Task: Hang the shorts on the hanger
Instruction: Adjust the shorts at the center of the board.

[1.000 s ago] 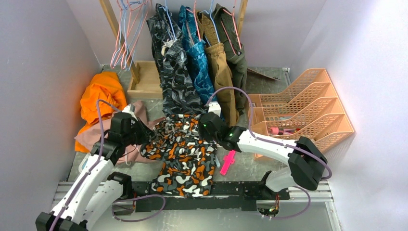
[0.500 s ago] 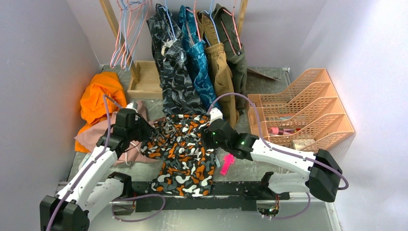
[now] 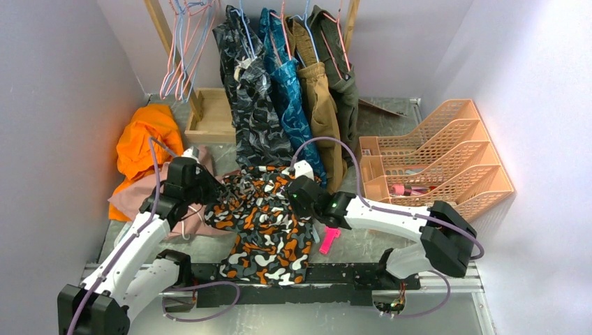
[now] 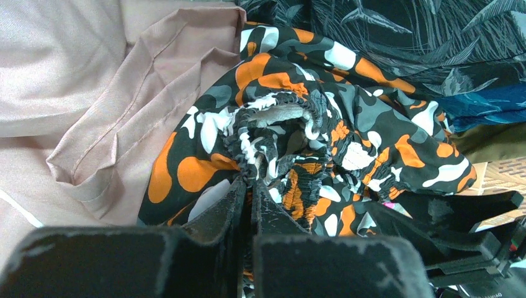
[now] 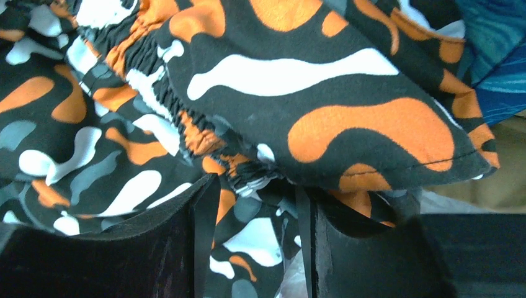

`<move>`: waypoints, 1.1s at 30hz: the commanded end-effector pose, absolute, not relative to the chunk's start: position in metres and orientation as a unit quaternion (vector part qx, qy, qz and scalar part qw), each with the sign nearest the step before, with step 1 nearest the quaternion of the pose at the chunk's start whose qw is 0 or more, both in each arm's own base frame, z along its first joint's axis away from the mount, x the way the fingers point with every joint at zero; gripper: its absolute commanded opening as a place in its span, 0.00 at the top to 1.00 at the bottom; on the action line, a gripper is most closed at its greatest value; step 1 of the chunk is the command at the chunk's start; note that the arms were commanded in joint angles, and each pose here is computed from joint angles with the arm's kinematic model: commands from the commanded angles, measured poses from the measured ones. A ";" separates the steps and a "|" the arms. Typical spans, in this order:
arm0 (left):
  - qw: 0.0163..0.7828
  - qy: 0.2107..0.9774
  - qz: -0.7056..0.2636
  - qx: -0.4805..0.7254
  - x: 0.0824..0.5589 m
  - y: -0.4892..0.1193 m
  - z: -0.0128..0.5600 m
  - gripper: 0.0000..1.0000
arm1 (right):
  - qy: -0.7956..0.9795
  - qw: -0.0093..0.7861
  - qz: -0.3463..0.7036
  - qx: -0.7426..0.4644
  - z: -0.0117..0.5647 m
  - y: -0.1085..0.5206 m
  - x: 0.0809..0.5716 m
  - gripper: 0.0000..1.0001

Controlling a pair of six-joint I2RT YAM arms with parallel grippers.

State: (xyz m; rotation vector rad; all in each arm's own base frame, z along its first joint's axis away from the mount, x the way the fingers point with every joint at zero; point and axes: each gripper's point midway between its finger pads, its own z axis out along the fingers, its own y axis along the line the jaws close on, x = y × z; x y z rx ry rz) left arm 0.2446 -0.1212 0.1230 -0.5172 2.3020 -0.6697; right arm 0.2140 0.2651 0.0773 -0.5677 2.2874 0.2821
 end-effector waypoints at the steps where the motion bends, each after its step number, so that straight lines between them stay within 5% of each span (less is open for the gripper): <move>1: 0.362 0.876 -0.255 -0.192 0.249 -0.119 0.141 0.93 | 0.885 0.418 0.086 -0.185 0.091 0.267 0.236 0.48; 9: 0.361 0.874 -0.264 -0.187 0.247 -0.122 0.144 0.93 | 0.880 0.441 0.074 -0.162 0.092 0.269 0.249 0.51; 15: 0.368 0.873 -0.272 -0.171 0.244 -0.123 0.163 0.93 | 0.859 0.483 0.099 -0.138 0.130 0.272 0.257 0.81; 19: 0.395 0.865 -0.271 -0.150 0.237 -0.119 0.198 0.93 | 0.824 0.532 0.141 -0.136 0.199 0.269 0.256 1.00; 26: 0.513 0.814 -0.263 -0.076 0.214 -0.101 0.309 0.93 | 0.742 0.587 0.241 -0.216 0.346 0.267 0.224 1.00; 33: 0.701 0.646 -0.300 0.024 0.164 -0.092 0.474 0.93 | 0.617 0.661 0.348 -0.247 0.514 0.252 0.182 1.00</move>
